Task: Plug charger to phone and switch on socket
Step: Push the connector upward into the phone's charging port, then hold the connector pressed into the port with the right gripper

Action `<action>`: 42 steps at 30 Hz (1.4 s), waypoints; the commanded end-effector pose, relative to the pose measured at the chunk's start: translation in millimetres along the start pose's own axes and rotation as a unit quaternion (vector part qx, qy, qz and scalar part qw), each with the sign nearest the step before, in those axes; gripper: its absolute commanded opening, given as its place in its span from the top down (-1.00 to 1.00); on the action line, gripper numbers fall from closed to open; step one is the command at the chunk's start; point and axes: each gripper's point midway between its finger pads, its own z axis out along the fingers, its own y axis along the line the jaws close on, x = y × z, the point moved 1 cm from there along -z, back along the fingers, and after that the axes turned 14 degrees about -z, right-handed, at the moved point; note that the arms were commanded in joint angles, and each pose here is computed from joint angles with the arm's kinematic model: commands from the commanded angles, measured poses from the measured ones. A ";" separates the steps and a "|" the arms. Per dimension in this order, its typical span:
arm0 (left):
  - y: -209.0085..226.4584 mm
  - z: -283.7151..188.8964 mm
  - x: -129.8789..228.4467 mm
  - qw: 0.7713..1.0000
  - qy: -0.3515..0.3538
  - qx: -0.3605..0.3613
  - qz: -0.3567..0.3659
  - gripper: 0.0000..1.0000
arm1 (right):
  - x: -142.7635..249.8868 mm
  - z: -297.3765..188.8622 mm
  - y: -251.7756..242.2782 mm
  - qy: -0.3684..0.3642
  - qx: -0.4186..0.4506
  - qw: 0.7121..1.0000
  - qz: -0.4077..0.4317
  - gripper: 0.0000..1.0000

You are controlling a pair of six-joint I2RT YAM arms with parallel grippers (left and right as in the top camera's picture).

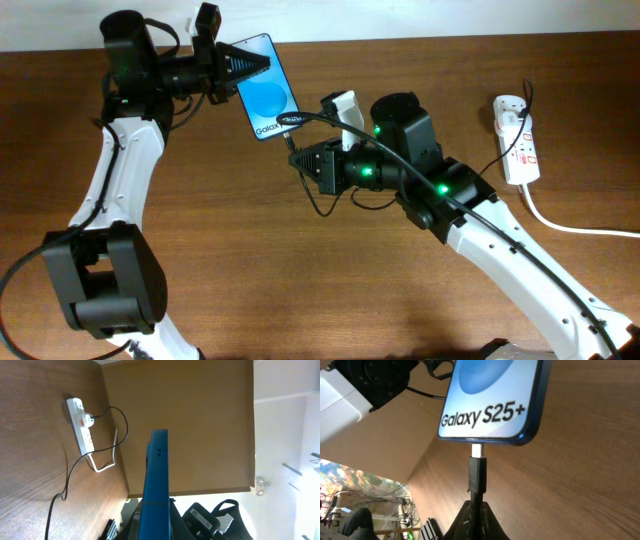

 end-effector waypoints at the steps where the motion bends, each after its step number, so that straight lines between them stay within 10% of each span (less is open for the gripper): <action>1: -17.2 -1.4 8.0 0.999 0.008 0.004 0.033 1.00 | 0.4 0.7 -2.0 0.002 0.002 1.000 0.009 0.92; 42: -17.7 -2.0 12.1 0.999 0.021 0.007 0.044 1.00 | -9.0 11.5 -0.7 -0.021 0.020 1.000 -0.004 0.92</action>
